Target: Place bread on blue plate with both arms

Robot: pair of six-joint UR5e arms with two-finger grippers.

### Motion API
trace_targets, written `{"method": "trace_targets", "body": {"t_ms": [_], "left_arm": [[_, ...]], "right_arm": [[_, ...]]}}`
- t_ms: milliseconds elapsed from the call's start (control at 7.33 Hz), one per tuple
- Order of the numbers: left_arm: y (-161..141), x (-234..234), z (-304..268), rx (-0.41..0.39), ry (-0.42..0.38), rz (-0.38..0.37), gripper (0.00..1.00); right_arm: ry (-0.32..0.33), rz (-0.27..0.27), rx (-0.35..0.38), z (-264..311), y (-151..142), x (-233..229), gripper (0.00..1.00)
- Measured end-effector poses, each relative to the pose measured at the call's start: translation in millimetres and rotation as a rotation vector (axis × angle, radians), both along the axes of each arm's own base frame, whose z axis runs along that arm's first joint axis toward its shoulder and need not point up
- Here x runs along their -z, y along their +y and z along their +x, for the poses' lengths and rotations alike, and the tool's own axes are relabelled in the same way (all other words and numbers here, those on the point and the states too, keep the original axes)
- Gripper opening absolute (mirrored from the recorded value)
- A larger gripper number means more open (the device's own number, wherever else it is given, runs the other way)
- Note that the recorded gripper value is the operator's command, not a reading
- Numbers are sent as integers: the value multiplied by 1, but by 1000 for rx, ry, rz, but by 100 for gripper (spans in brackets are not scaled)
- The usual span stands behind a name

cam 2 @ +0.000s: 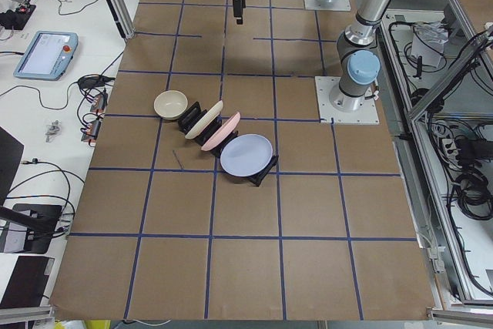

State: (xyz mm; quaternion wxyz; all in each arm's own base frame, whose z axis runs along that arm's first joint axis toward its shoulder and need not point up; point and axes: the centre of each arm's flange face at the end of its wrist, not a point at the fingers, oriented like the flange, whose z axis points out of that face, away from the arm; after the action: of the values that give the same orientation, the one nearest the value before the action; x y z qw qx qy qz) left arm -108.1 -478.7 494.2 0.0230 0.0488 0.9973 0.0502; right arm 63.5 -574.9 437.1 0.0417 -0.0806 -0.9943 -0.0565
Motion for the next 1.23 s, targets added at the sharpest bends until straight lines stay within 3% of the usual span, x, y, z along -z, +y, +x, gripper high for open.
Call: {"method": "trace_targets", "body": {"t_ms": [273, 682, 955, 1227], "left_arm": [[3, -4, 56, 24, 7, 47, 100], [15, 0, 218, 34, 81, 88, 100], [40, 27, 327, 65, 162, 114, 100], [48, 82, 429, 114, 260, 127, 100]], "right_arm": [[-26, 4, 12, 32, 0, 5, 10], [-39, 17, 14, 38, 0, 11, 11], [-39, 23, 14, 38, 0, 13, 11], [-38, 27, 15, 38, 1, 14, 11]]}}
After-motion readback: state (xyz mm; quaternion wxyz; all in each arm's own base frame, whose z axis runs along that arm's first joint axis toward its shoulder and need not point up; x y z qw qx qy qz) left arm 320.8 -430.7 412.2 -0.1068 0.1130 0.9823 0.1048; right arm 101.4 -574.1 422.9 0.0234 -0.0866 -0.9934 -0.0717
